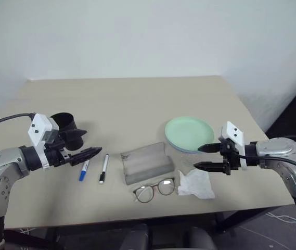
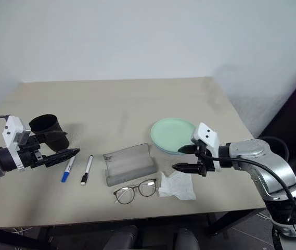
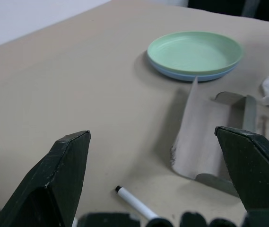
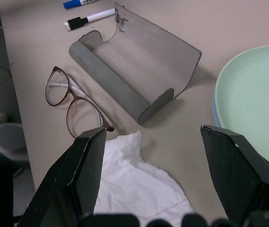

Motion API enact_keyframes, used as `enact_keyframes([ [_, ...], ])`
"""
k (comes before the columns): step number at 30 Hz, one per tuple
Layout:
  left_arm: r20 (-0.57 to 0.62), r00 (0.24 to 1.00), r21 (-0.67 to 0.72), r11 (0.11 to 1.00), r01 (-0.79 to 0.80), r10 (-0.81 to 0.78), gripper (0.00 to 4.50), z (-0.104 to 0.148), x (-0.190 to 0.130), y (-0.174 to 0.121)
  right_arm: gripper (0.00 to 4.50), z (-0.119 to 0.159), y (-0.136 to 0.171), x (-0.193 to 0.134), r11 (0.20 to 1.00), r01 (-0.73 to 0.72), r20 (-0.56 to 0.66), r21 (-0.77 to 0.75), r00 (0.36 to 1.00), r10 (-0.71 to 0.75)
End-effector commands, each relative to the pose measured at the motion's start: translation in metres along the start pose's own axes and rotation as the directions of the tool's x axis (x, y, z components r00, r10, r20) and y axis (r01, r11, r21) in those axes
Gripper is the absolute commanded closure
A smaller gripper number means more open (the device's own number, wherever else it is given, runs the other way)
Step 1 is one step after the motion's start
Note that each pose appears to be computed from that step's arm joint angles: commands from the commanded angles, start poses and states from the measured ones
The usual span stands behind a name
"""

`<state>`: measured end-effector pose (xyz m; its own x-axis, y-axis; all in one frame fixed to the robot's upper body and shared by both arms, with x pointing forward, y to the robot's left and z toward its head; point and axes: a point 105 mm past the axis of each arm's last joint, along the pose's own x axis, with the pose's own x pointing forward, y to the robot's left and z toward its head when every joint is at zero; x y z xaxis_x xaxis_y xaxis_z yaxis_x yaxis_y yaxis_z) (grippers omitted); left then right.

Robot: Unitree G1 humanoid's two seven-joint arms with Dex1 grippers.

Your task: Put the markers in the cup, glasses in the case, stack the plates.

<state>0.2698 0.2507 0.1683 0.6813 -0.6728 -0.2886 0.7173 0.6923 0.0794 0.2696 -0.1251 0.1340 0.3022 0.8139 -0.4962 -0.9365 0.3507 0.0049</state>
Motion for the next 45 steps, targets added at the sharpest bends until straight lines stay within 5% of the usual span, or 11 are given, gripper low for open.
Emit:
enact_keyframes([
  [1,0.028,1.000,0.057,0.998,0.010,-0.012,0.00,0.014,0.000,-0.001,1.06,-0.004,0.006,0.009,0.998,0.019,-0.025,-0.054,0.999,-0.020],
  [20,0.019,1.000,0.067,0.998,-0.010,0.008,0.00,0.014,-0.004,0.001,1.06,-0.037,0.035,0.042,0.994,-0.105,-0.123,-0.036,0.987,0.100],
  [34,0.021,1.000,0.072,0.997,-0.016,0.014,0.00,0.015,-0.003,0.001,1.06,-0.048,0.021,0.063,0.990,-0.057,-0.164,-0.133,0.986,0.035],
  [37,0.021,1.000,0.073,0.997,-0.018,0.016,0.00,0.015,-0.003,0.001,1.62,-0.049,0.020,0.062,0.990,-0.054,-0.166,-0.128,0.986,0.032],
  [45,0.022,1.000,0.075,0.997,-0.020,0.019,0.00,0.015,-0.003,0.002,4.44,-0.050,0.018,0.060,0.992,-0.048,-0.170,-0.119,0.985,0.027],
])
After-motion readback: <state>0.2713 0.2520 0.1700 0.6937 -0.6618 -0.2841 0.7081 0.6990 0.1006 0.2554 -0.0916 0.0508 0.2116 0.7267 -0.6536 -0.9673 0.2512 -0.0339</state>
